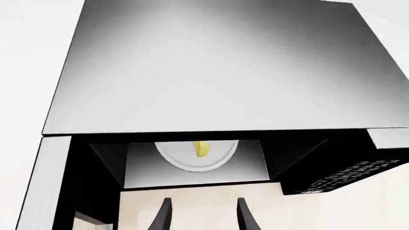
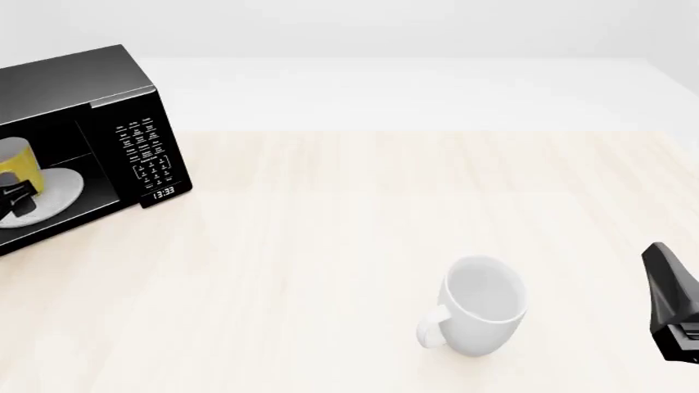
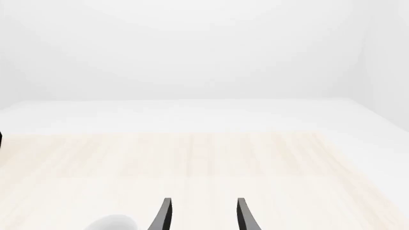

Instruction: Put the yellow and white mug in the microwave and close it.

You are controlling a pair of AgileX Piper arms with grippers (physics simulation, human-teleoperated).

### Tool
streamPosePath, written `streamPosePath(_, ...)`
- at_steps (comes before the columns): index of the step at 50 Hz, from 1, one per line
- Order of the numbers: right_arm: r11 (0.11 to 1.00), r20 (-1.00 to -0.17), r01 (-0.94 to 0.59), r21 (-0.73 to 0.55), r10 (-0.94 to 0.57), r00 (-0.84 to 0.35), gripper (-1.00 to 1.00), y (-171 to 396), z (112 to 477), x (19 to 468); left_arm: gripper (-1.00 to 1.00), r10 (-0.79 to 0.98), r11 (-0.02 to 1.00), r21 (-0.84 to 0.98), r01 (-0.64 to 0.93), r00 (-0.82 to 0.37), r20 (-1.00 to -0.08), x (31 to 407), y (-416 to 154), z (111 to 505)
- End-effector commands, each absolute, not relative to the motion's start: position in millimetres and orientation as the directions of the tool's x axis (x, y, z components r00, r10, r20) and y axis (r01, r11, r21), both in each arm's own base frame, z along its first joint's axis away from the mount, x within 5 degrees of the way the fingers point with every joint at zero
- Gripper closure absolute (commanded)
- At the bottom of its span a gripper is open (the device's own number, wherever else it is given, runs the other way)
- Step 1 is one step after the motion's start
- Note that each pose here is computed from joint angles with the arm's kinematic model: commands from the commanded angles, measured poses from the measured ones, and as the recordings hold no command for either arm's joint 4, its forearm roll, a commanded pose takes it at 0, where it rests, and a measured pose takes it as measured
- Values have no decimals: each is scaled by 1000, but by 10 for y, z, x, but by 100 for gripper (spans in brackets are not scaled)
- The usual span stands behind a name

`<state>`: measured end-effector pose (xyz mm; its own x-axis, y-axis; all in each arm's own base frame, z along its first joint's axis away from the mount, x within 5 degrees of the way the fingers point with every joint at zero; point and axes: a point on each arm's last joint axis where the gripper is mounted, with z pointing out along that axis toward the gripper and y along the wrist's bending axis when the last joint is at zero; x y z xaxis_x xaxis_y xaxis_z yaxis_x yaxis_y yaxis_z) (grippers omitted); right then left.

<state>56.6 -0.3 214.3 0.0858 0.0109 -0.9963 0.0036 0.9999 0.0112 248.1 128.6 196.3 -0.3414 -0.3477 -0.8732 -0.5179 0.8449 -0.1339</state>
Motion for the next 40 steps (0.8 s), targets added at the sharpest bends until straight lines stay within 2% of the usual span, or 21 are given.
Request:
streamPosePath(1, 1000, -996, 3, 11, 10, 86, -100, -2, 2143, 566, -100, -334, 849, -137, -511, -317, -888, 2307, 1184, 2133)
streamPosePath(24, 1000, -996, 4, 11, 11, 86, -100, -3, 2144, 566, -100, -297, 863, -133, -488, -275, -914, 1885, 931, 2493)
streamPosePath(40, 1000, -996, 3, 11, 11, 86, -100, -2, 2144, 566, -100, -264, 875, -137, -464, -220, -939, 1567, 740, 2891)
